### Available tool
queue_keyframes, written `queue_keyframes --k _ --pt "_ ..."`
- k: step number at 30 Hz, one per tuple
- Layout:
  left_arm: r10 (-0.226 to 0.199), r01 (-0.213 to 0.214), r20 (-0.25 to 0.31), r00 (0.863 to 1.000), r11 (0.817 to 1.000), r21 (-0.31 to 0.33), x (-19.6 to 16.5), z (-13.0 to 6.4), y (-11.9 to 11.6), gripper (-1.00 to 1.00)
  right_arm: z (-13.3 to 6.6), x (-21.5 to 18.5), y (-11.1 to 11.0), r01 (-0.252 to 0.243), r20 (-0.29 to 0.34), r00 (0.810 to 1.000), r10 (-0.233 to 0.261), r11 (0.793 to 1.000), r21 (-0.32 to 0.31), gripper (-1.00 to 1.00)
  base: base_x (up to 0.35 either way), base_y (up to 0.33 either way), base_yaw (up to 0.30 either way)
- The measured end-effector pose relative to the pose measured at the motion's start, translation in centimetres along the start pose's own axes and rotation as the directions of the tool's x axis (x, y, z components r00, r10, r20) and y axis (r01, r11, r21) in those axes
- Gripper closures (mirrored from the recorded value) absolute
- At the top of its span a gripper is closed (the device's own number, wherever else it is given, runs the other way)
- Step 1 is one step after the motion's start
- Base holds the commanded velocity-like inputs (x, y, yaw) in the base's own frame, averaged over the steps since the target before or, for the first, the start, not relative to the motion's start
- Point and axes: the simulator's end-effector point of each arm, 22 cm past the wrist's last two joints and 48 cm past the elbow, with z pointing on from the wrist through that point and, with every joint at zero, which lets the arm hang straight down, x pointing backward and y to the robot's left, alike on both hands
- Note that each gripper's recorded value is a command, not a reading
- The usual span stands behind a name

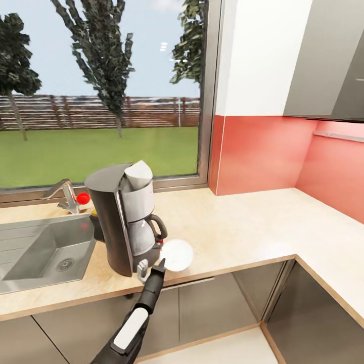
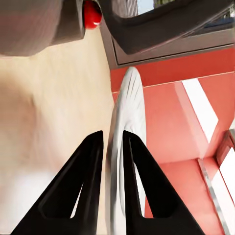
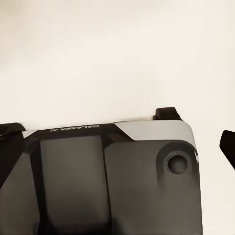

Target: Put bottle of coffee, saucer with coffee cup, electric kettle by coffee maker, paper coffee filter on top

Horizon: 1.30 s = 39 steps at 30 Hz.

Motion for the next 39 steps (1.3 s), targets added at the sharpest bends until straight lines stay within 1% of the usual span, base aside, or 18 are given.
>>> queue_keyframes --k 4,9,15,16,17,24,26,28,29,30,32,33,35,37,38,39 --pt "0.008 -0.007 -0.017 1.000 1.000 0.003 1.0 -0.1 -0.1 1.00 0.0 0.0 0.0 -0.001 0.000 1.000 0.001 1.000 0.000 -1.00 0.000 0.000 0.030" --pt "-0.015 0.015 -0.008 1.000 1.000 -0.004 0.9 -0.2 0.0 1.00 0.0 0.0 0.0 -0.001 0.000 1.000 0.001 1.000 0.000 -1.00 0.000 -0.016 0.154" --pt "-0.019 0.019 -0.007 1.000 1.000 -0.011 0.9 -0.2 0.3 1.00 0.0 0.0 0.0 -0.002 0.001 1.000 0.002 1.000 0.000 -1.00 0.000 -0.228 0.076" --pt "-0.017 0.016 -0.016 1.000 0.999 -0.040 1.3 -0.6 1.6 1.00 0.0 0.0 0.0 -0.001 0.000 1.000 0.001 1.000 0.000 -1.00 0.000 -0.270 0.002" --pt "-0.016 0.015 -0.017 1.000 0.999 -0.045 1.4 -0.7 1.8 1.00 0.0 0.0 0.0 -0.001 0.001 1.000 0.001 1.000 0.000 -1.00 0.000 -0.271 0.001" --pt "-0.024 0.023 -0.014 1.000 0.998 -0.053 1.4 -0.8 2.1 1.00 0.0 0.0 0.0 0.000 0.000 1.000 0.000 1.000 0.001 -1.00 0.009 -0.271 0.000" --pt "-0.037 0.037 -0.007 0.999 0.998 -0.055 1.2 -0.8 2.1 1.00 0.0 0.0 0.0 0.000 0.000 1.000 0.000 1.000 0.001 -1.00 0.107 -0.254 0.019" --pt "-0.058 0.059 0.009 0.998 0.997 -0.053 0.8 -0.7 2.0 1.00 0.0 0.0 0.0 0.000 0.000 1.000 0.000 1.000 0.002 -1.00 0.052 -0.110 0.155" --pt "-0.092 0.094 0.033 0.995 0.994 -0.050 0.2 -0.6 1.8 1.00 0.0 0.0 0.0 0.001 0.000 1.000 -0.001 1.000 0.001 -1.00 0.012 -0.024 0.148" --pt "-0.101 0.104 0.044 0.994 0.993 -0.052 0.0 -0.6 1.9 1.00 0.0 0.0 0.0 0.001 0.000 1.000 -0.001 1.000 0.001 -1.00 0.006 -0.013 0.076" --pt "-0.119 0.125 0.086 0.989 0.990 -0.064 -0.9 -0.7 2.4 1.00 0.0 0.0 0.0 0.000 0.000 1.000 0.000 1.000 0.001 -1.00 0.003 -0.006 0.037" --pt "-0.138 0.148 0.121 0.983 0.986 -0.074 -1.6 -0.8 2.8 1.00 0.0 0.0 0.0 0.001 0.000 1.000 -0.001 1.000 0.001 -1.00 0.001 -0.003 0.016" --pt "-0.175 0.195 0.167 0.970 0.975 -0.109 -2.3 -1.0 3.8 1.00 0.0 0.0 -0.1 0.002 0.000 1.000 -0.002 1.000 0.002 -1.00 0.001 -0.001 0.007" --pt "-0.194 0.222 0.189 0.963 0.965 -0.140 -2.5 -1.2 4.7 1.00 0.0 0.0 -0.1 0.001 0.001 1.000 -0.001 1.000 0.001 -1.00 0.000 0.000 0.001" --pt "-0.192 0.220 0.189 0.963 0.965 -0.144 -2.4 -1.4 4.8 1.00 0.0 0.1 0.4 -0.011 0.003 1.000 0.011 1.000 -0.008 -1.00 0.000 0.000 0.000" --pt "-0.189 0.217 0.187 0.964 0.965 -0.147 -2.2 -1.5 4.8 1.00 0.0 0.2 0.8 -0.010 0.007 1.000 0.010 1.000 -0.014 -1.00 0.000 0.000 0.000"
